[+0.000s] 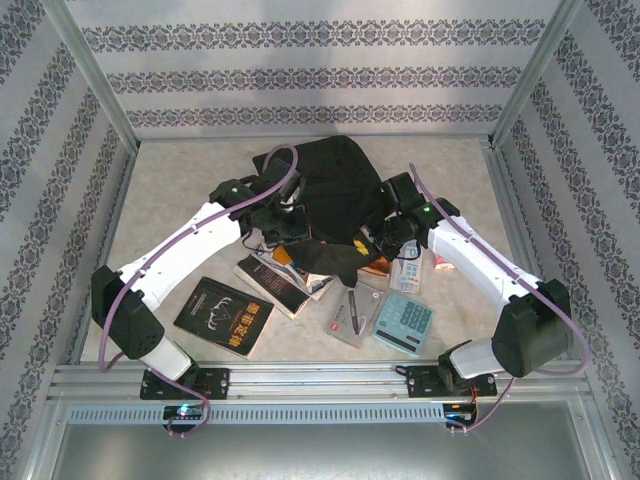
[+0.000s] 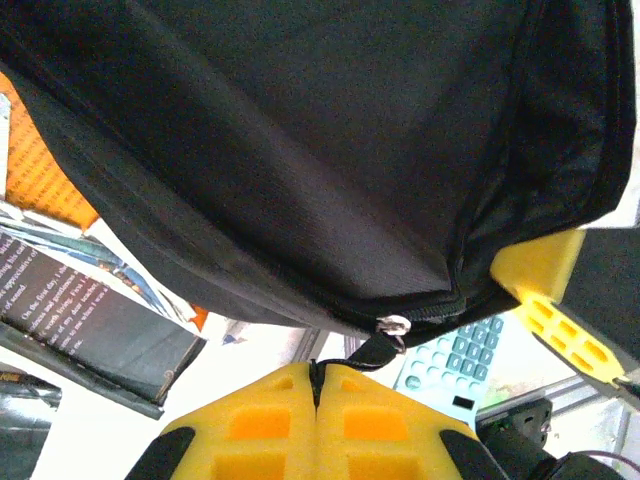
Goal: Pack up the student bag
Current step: Unzip the student bag at the top-center of the table.
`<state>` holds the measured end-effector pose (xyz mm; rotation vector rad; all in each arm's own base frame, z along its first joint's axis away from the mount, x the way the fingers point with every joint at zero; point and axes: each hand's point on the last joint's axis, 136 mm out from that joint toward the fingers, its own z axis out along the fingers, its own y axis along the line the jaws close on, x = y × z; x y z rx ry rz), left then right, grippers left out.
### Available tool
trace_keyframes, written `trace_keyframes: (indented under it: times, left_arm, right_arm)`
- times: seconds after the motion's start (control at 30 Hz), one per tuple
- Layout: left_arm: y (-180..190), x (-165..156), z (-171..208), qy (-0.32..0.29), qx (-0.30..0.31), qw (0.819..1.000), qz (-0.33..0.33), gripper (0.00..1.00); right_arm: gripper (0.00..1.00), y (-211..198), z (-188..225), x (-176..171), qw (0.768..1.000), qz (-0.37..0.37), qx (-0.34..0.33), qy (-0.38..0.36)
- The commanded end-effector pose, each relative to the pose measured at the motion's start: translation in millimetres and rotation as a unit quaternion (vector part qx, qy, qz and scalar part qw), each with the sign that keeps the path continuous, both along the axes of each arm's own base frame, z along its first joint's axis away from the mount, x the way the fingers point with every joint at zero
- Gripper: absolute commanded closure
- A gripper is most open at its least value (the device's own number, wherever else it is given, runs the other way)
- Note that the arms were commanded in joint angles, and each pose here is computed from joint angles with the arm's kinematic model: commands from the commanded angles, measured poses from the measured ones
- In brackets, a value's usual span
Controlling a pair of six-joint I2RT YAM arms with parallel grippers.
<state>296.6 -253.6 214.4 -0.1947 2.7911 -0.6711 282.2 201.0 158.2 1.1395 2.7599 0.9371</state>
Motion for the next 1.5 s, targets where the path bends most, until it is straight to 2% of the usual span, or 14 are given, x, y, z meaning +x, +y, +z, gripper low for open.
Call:
trace_keyframes:
  times: [0.0, 0.33, 0.7, 0.97, 1.27, 1.37, 1.47]
  left_arm:
    - [39.6, 11.3, 8.6, -0.023, 0.020, 0.998, 0.052, 1.00]
    - [68.2, 22.8, -1.1, -0.024, 0.038, 0.996, 0.079, 1.00]
    - [112.2, 46.2, -2.3, -0.039, 0.052, 0.987, 0.147, 1.00]
    - [146.8, 67.4, -8.1, -0.042, 0.113, 0.975, 0.185, 1.00]
    - [167.3, 90.9, -3.8, -0.057, 0.140, 0.969, 0.198, 1.00]
    - [164.9, 95.7, -6.5, -0.057, 0.135, 0.970, 0.193, 1.00]
    - [140.8, 97.2, -6.7, -0.056, 0.075, 0.981, 0.171, 1.00]
  right_arm:
    - [1.00, -24.2, -17.9, -11.6, 0.999, -0.003, -0.049, 0.019]
    - [1.00, -30.0, -17.1, -10.4, 0.998, 0.023, -0.064, 0.003]
    - [1.00, -39.2, -12.0, -7.7, 0.992, 0.065, -0.105, -0.021]
    - [1.00, -40.7, -10.3, -5.6, 0.990, 0.083, -0.114, -0.027]
    - [1.00, -41.8, -9.6, -4.6, 0.987, 0.100, -0.124, -0.033]
    - [1.00, -41.6, -8.6, -4.3, 0.985, 0.108, -0.126, -0.039]
    - [1.00, -37.9, -7.7, -1.9, 0.985, 0.115, -0.119, -0.043]
